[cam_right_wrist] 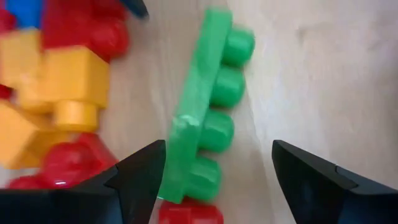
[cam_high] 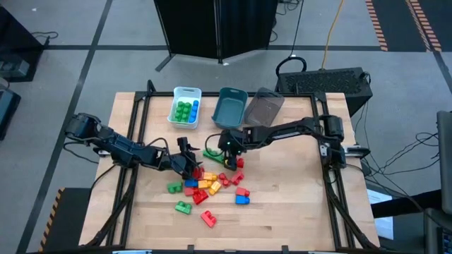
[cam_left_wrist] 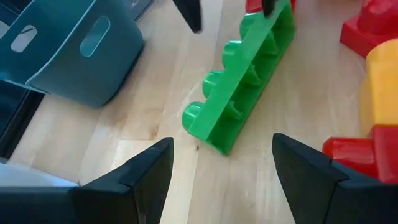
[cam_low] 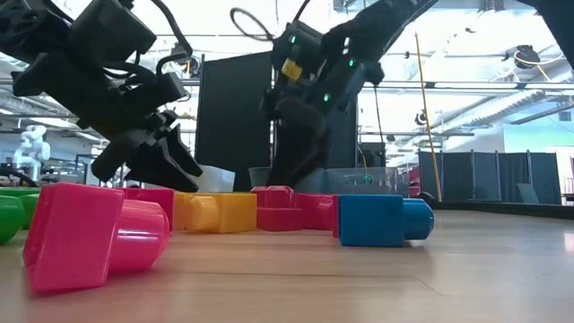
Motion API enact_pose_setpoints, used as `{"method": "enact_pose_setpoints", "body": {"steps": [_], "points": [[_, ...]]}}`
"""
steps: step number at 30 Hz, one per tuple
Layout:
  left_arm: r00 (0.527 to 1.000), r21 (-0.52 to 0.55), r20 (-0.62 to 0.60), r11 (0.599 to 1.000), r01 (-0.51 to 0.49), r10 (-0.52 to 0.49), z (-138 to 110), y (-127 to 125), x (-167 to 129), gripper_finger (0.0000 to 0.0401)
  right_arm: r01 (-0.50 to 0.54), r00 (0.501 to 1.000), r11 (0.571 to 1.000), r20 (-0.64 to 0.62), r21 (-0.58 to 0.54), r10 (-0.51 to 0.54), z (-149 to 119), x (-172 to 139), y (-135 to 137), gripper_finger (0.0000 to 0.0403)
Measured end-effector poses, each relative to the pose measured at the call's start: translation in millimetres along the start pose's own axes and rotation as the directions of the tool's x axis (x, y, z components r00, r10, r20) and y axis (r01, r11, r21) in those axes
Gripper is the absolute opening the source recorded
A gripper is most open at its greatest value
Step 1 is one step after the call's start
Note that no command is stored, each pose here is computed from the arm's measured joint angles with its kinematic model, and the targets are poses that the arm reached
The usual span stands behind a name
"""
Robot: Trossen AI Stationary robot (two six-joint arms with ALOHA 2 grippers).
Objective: Sort blocks by size
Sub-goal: Put the 4 studs green game piece into the white bin
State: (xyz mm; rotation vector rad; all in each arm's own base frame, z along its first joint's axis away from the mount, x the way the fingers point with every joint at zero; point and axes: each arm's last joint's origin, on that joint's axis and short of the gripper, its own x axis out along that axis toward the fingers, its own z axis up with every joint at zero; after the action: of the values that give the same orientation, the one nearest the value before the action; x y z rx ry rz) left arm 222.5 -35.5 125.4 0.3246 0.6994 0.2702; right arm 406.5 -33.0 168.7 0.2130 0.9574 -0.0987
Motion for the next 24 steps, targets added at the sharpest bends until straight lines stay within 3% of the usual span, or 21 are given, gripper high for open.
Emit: {"method": "enact_pose_setpoints", "body": {"steps": [4,9,14,24], "points": [[1.000,-0.024,0.000,1.000,0.000,0.000,0.0,0.0,0.0,0.0253,-0.020,0.999,0.999,0.042,0.048,0.018,7.9,-17.3,2.5,0.0282],[1.000,-0.025,0.000,1.000,0.000,0.000,0.0,0.0,0.0,0.0253,-0.033,0.999,0.993,0.019,0.111,0.031,3.5,-13.7,11.0,0.0288],[1.000,-0.024,-0.001,1.000,0.000,0.000,-0.1,0.0,0.0,0.0253,-0.039,0.999,0.990,-0.006,0.139,0.040,-3.2,3.1,20.7,0.0288],[1.000,-0.051,0.000,0.999,-0.001,0.001,0.0,0.0,0.0,0.0253,0.070,0.996,0.990,-0.059,0.123,-0.063,-18.7,33.8,21.6,0.0285]]}}
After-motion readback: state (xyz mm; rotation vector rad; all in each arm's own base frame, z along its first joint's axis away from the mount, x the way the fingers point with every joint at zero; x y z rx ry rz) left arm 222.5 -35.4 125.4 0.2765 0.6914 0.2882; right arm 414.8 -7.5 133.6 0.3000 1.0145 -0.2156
